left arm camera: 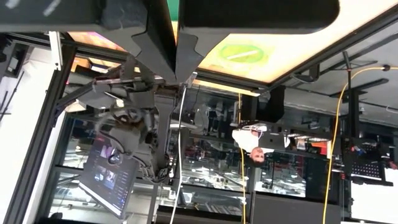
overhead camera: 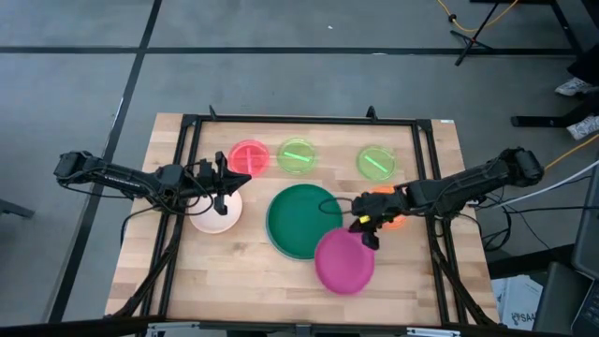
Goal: Stack plastic plates
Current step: Stack the pink plate on top of the green plate
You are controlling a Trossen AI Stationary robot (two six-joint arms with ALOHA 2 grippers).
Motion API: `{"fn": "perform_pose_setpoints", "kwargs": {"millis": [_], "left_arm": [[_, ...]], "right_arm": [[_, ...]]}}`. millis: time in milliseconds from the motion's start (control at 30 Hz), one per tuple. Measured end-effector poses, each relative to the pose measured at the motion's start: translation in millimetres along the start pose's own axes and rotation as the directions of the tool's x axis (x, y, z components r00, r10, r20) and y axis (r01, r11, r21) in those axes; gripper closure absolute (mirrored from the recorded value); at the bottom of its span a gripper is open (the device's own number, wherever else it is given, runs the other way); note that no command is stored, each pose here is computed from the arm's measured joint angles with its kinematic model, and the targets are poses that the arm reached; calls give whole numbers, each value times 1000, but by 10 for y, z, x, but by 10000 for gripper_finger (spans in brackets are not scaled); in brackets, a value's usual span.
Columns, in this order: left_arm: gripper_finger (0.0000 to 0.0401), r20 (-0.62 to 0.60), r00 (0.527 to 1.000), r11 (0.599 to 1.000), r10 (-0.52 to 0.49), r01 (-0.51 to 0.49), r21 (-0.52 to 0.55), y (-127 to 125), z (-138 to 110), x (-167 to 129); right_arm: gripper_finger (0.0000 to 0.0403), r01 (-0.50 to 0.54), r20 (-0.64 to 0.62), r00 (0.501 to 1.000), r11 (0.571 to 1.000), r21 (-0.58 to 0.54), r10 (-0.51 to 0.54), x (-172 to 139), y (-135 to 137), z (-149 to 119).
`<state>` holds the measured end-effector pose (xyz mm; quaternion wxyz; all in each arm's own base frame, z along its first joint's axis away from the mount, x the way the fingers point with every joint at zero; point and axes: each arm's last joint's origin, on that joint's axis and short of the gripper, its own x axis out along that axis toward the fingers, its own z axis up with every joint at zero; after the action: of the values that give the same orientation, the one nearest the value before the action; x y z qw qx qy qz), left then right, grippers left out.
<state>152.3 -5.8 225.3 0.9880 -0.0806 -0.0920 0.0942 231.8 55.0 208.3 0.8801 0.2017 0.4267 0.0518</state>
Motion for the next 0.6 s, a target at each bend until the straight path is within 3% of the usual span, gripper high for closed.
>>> {"fn": "perform_pose_setpoints", "kwargs": {"millis": [333,600], "left_arm": [[399,0,1000,1000,0,0,0,1,0,0],[399,0,1000,1000,1,-1,0,1,0,0]], "right_arm": [[397,113,252,959,990,80,-129,-49,-212,284],[397,158,336,925,983,88,-179,109,-401,440]]}}
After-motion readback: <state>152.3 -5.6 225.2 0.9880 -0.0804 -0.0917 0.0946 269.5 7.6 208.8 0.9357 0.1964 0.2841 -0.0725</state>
